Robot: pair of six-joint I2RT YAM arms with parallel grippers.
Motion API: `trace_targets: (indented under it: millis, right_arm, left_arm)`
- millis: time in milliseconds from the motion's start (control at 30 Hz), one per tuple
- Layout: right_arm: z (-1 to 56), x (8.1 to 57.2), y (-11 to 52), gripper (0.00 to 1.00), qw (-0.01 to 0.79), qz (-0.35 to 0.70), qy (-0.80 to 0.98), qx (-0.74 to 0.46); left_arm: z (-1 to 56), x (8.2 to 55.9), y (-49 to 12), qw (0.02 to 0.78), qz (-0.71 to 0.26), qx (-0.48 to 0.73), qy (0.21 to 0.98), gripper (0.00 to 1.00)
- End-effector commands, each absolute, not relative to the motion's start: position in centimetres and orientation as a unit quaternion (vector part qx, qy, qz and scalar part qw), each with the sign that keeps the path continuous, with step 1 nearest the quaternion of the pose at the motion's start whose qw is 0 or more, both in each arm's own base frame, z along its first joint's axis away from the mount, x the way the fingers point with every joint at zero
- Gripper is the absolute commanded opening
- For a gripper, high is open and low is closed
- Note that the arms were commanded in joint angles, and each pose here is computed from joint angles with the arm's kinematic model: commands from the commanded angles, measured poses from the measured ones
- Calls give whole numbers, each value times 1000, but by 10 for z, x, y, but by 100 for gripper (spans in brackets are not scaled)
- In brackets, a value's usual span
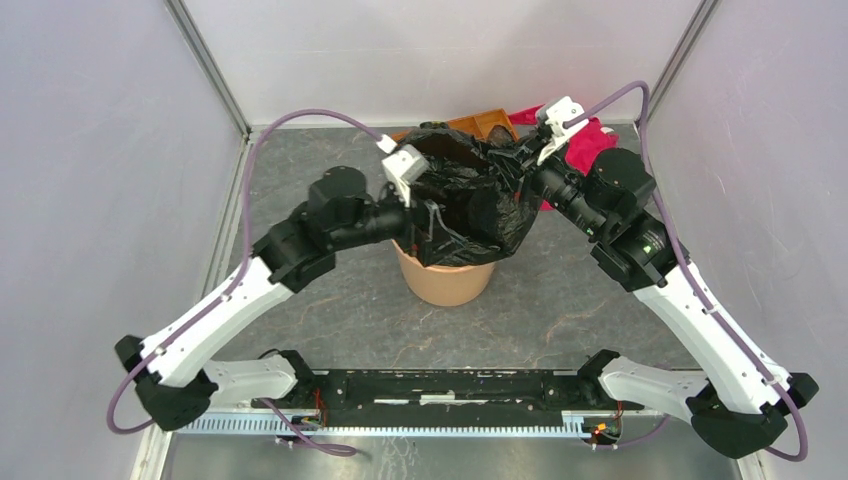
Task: Put the trash bags into the trash bin
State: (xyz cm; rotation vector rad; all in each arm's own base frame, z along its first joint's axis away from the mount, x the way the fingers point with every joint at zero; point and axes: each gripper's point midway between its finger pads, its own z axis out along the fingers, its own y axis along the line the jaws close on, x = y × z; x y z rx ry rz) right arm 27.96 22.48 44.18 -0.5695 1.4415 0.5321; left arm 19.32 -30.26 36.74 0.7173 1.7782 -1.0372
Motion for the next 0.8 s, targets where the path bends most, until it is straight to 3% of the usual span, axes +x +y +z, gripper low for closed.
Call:
trace_targets:
  millis: [0, 233, 400, 533, 767]
  right_arm:
    - [469, 274, 232, 1, 695, 285, 618, -231]
    - [460, 279, 251, 1, 673, 312, 625, -242]
    - [432, 290, 267, 1, 646, 311, 644, -268]
    - [413, 291, 275, 1, 638, 312, 641, -291]
    - [403, 285, 292, 1, 603, 341, 645, -324]
  left_arm:
    - [357, 179, -338, 434, -471, 333, 692, 100]
    - [286, 259, -331, 430, -309, 213, 821, 64]
    - [244, 287, -309, 415, -251, 164, 859, 55]
    - [253, 278, -317, 424, -283, 188, 839, 58]
    - [312, 242, -304, 472, -352, 228, 776, 89]
